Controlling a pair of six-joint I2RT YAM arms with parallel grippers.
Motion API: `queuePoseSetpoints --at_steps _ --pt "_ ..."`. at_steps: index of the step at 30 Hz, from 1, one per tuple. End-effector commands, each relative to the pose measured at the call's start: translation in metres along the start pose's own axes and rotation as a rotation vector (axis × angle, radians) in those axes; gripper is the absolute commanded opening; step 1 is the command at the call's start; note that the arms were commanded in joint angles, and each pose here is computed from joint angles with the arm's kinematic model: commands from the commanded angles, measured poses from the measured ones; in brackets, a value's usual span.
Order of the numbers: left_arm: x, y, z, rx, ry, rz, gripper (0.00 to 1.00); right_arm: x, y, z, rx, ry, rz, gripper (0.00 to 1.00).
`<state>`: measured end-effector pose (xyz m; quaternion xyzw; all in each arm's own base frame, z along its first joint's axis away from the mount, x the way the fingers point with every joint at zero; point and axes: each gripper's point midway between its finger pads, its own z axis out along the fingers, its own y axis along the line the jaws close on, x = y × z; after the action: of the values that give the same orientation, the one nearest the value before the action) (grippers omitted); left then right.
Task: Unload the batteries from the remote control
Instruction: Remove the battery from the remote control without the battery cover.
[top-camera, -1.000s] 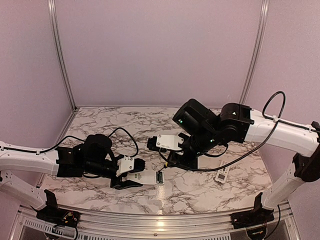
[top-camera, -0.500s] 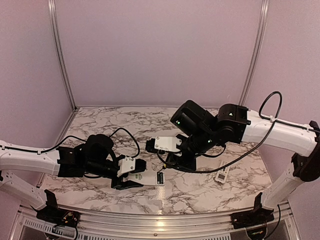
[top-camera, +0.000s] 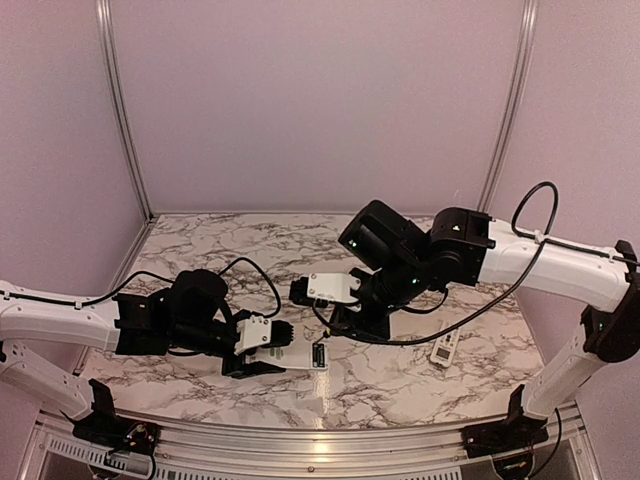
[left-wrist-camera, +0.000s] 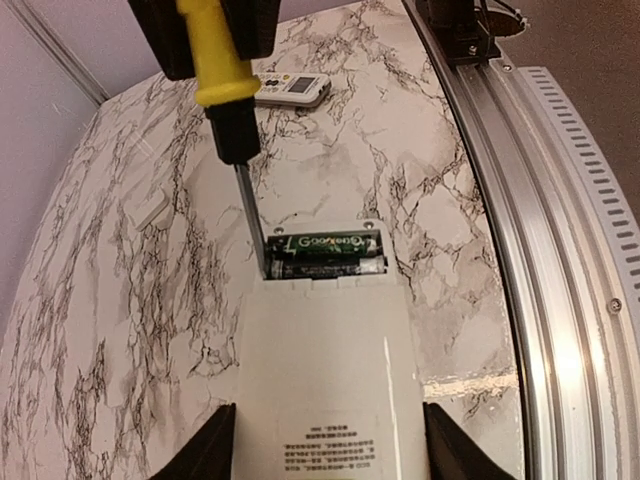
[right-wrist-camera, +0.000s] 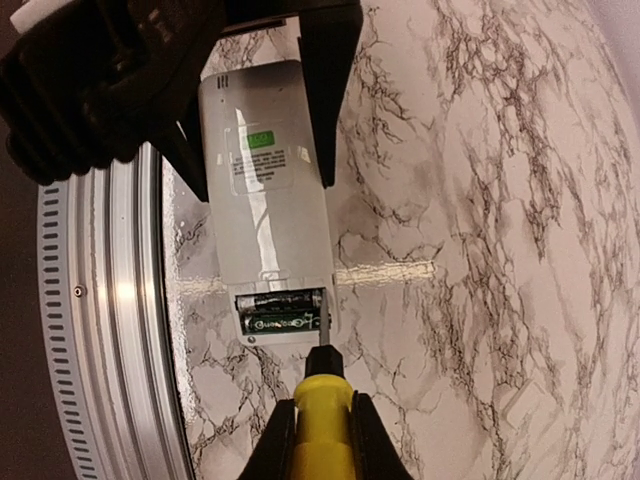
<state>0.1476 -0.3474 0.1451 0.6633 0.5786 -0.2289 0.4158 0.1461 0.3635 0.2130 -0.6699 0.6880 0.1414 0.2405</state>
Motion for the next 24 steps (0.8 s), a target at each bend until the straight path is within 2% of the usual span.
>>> queuePoseSetpoints --at_steps 1,24 --pt "-0.025 0.032 -0.008 -0.138 -0.057 0.057 0.0 0.005 0.021 0.01 -0.132 0.036 0.018 0.0" --pt "-0.007 0.062 -0.023 -0.348 0.041 0.22 0.0 -0.009 -0.01 0.033 -0.134 0.01 0.05 0.0"
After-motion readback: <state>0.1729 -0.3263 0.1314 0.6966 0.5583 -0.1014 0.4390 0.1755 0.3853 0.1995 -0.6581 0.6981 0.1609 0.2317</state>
